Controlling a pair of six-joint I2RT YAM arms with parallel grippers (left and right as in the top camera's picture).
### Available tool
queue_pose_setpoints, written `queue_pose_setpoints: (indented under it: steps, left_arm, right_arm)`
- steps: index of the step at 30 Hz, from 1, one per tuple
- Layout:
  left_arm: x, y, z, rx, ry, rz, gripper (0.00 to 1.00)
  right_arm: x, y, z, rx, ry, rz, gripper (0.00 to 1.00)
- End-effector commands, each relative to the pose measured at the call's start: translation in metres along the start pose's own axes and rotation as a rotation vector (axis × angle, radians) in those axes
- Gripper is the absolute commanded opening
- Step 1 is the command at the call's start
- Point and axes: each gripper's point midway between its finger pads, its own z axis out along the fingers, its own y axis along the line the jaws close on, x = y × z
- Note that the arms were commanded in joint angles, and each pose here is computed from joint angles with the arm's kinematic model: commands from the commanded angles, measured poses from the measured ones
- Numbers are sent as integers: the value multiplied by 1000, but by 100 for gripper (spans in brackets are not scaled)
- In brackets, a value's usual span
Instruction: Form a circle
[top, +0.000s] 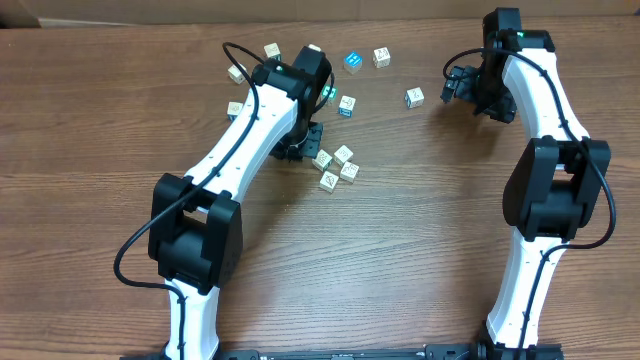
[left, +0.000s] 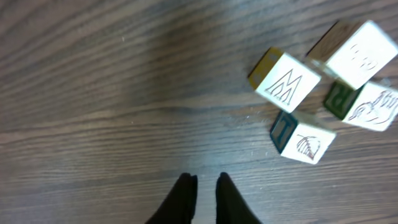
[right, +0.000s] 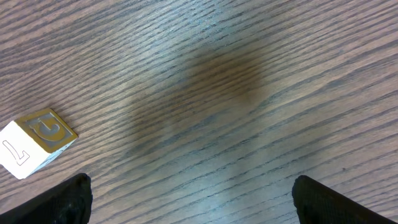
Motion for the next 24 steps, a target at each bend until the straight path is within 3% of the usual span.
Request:
queue_pose_setpoints:
  steps: [1,8,16,19,24]
  left_arm:
    - [8,0,6,3,32,-4,18]
    - [8,1,7,0,32,-5,38]
    - [4,0,7,3,15,-6,35]
    - [2,1,7,-2,9,-5,40]
    - [3,1,7,-2,10,-3,41]
  right_arm:
    - [-10,3,-17,-15,-46,6,100]
    - [-10,3,-17,-15,-46,6,100]
    - [-10,3,-17,-15,-46,6,100]
    - [-10,3,-17,-15,-46,6,100]
    - [-10,3,-17,-15,-46,6,100]
